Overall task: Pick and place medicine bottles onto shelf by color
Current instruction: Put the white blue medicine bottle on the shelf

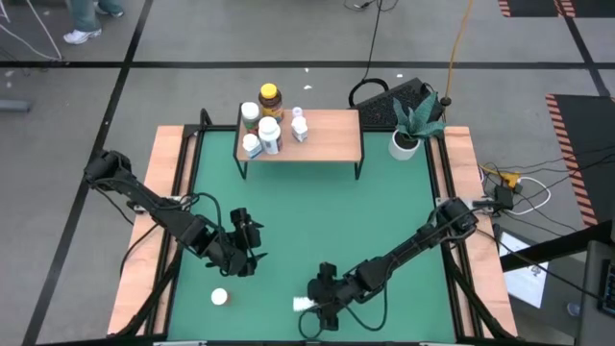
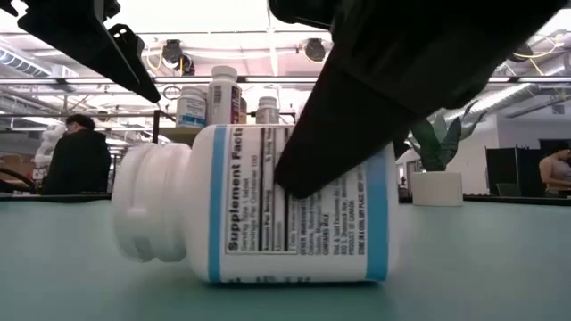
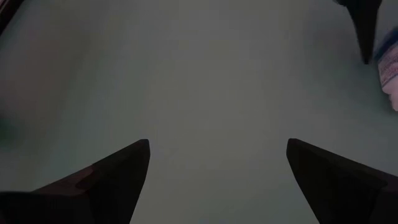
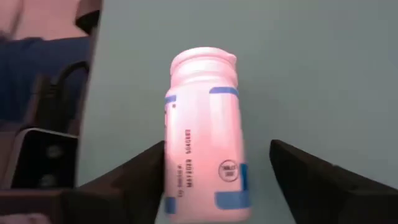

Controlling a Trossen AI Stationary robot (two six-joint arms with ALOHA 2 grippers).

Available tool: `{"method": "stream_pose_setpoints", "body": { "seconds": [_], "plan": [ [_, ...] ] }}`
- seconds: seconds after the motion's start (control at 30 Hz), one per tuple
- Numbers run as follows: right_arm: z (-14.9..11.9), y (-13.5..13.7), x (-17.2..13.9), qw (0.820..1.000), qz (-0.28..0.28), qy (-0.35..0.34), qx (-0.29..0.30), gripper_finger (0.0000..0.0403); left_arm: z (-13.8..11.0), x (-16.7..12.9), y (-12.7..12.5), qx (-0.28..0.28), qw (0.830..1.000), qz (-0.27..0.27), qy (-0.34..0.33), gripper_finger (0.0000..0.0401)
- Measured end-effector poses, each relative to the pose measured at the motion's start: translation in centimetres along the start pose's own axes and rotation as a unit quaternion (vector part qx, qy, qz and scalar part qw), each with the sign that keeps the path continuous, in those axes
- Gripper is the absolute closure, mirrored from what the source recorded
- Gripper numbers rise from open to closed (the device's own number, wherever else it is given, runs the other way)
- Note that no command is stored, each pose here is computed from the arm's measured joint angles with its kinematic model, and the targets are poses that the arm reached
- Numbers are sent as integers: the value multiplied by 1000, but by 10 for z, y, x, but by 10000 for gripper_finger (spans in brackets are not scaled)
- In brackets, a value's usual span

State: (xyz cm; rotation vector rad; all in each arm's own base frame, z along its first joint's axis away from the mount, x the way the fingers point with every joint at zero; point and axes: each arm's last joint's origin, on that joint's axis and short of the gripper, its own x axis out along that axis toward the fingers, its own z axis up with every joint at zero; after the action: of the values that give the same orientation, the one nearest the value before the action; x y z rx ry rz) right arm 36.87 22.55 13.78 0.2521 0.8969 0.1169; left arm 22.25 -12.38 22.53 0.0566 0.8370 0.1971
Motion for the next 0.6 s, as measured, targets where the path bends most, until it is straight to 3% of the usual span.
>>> {"method": "stream_pose_setpoints", "body": {
  "seconds": [0.17, 0.27, 0.47, 0.53, 0.6],
  "plan": [
    [6, -8, 0, 999, 35, 25, 3, 218, 0, 0, 0, 1, 1000, -1, 1, 20],
    [10, -13, 0, 997, 61, 39, -29, 261, -1, -1, -2, 3, 1000, -5, 1, 20],
    [37, -27, -9, 981, 168, 9, -92, 264, -1, -8, -16, 40, 998, -44, -27, 20],
    [51, -34, -13, 971, 213, -19, -109, 254, 2, -14, -27, 77, 992, -84, -58, 20],
    [61, -43, -14, 948, 285, -56, -128, 248, 5, -23, -40, 118, 980, -118, -105, 20]
  ]
}}
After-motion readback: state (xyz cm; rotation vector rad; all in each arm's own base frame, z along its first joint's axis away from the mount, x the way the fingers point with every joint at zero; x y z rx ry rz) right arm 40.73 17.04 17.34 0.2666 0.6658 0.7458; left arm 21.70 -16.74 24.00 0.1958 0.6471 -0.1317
